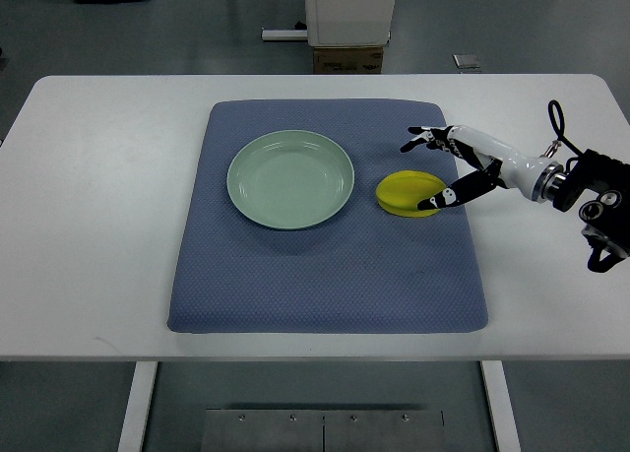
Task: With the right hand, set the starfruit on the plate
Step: 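Move the right hand down toward the yellow starfruit, then close the right hand fingers around the yellow starfruit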
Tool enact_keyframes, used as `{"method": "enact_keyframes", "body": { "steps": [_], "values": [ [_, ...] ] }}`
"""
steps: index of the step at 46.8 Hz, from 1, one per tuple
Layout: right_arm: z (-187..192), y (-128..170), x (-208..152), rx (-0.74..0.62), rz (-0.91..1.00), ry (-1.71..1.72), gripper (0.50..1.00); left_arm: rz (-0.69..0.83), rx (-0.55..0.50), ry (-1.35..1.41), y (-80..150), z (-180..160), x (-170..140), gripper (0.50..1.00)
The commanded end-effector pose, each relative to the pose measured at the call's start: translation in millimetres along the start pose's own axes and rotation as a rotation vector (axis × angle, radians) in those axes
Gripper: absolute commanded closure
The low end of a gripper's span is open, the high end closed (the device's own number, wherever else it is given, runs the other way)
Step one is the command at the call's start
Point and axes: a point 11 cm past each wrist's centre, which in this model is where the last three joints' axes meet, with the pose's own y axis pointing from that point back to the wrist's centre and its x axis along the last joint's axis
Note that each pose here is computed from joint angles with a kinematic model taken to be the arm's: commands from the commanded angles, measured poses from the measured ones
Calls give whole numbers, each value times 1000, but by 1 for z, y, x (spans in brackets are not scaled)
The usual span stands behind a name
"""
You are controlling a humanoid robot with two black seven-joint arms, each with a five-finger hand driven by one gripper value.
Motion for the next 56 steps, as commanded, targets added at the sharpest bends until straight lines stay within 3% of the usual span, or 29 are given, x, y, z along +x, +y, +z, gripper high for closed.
{"method": "enact_keyframes", "body": {
  "steps": [1,21,32,43,47,52,56],
  "values": [
    [2,-3,-6,-6,-2,10,500,0,0,0,0,0,0,500],
    [2,-17,-29,-9,-8,36,505,0,0,-1,0,0,0,500],
    [11,-20,-34,-30,18,61,561,1,0,2,0,0,0,500],
    [14,-22,-31,-35,46,73,693,0,0,0,0,0,0,500],
    [16,-23,-31,-40,61,76,718,0,0,-1,0,0,0,500],
    [17,-22,-32,-43,58,77,843,0,0,-1,0,0,0,500],
    [19,-21,-35,-45,45,83,996,0,0,-1,0,0,0,500]
  ]
}}
